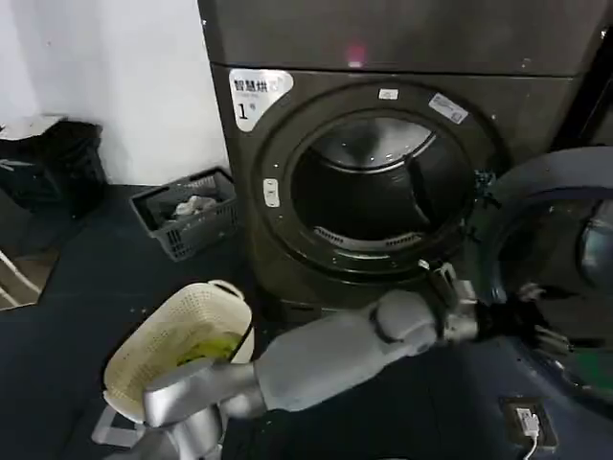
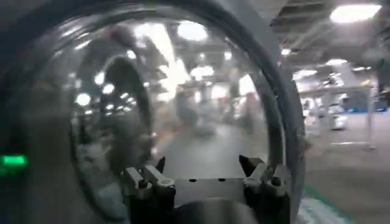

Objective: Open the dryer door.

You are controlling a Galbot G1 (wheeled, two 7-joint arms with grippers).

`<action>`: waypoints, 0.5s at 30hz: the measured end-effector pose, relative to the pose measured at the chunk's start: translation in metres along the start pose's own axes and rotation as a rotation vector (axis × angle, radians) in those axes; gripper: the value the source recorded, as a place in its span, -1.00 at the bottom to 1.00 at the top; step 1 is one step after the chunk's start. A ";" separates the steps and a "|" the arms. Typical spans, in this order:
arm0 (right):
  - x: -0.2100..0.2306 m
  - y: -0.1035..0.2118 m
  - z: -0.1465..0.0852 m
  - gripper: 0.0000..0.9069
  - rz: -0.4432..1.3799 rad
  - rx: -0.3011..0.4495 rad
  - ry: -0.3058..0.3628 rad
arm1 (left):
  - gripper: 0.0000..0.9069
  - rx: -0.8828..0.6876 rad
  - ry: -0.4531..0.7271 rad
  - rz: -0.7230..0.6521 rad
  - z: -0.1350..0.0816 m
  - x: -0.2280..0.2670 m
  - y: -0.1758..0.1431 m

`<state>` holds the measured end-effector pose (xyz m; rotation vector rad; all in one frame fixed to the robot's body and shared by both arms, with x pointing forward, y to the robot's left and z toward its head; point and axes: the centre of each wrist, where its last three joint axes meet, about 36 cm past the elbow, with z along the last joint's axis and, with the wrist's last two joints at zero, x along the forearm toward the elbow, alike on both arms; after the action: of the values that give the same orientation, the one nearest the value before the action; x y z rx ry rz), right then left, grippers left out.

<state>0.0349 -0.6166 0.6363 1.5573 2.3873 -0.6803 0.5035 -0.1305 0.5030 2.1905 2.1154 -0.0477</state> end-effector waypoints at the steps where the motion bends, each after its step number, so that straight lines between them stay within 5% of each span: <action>1: 0.000 -0.001 0.000 1.00 0.002 0.001 -0.001 | 1.00 0.000 -0.001 -0.003 0.001 -0.005 0.000; 15: -0.001 0.003 0.002 1.00 -0.008 -0.007 -0.002 | 1.00 -0.109 0.026 -0.233 0.016 0.009 0.036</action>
<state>0.0382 -0.6175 0.6342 1.5443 2.3929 -0.6745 0.5407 -0.1243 0.4877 1.8875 2.3177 0.0776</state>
